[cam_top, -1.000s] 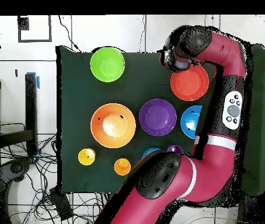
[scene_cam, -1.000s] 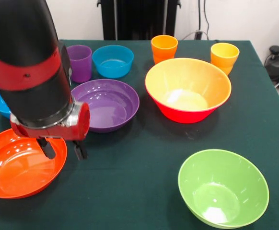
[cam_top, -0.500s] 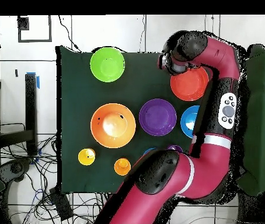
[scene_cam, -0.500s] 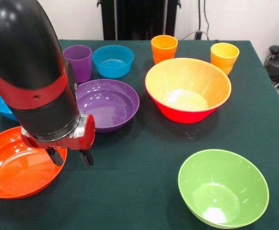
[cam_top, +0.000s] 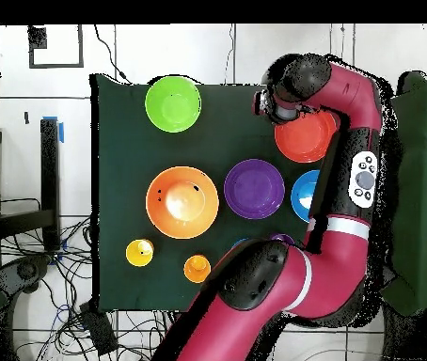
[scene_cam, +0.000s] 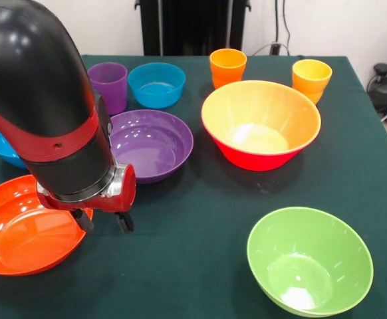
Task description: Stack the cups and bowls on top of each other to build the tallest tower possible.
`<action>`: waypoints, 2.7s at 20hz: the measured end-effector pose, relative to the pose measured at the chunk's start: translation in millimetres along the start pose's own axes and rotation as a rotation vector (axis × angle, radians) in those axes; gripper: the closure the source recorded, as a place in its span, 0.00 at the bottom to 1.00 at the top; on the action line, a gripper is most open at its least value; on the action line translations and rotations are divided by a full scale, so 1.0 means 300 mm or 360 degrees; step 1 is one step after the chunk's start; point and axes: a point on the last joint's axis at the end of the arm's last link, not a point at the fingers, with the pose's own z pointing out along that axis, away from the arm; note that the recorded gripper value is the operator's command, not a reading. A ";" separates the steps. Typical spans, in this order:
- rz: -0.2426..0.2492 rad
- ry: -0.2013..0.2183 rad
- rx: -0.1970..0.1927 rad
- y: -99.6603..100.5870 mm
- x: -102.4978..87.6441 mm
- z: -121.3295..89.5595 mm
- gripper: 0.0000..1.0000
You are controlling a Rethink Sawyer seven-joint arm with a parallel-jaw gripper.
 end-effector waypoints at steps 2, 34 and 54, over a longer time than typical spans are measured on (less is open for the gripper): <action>0.0002 0.0002 -0.0001 -0.003 0.001 0.004 0.00; 0.0004 0.0021 -0.0003 -0.123 0.003 -0.128 0.00; 0.0005 -0.0092 -0.0001 -0.166 -0.011 -0.094 0.00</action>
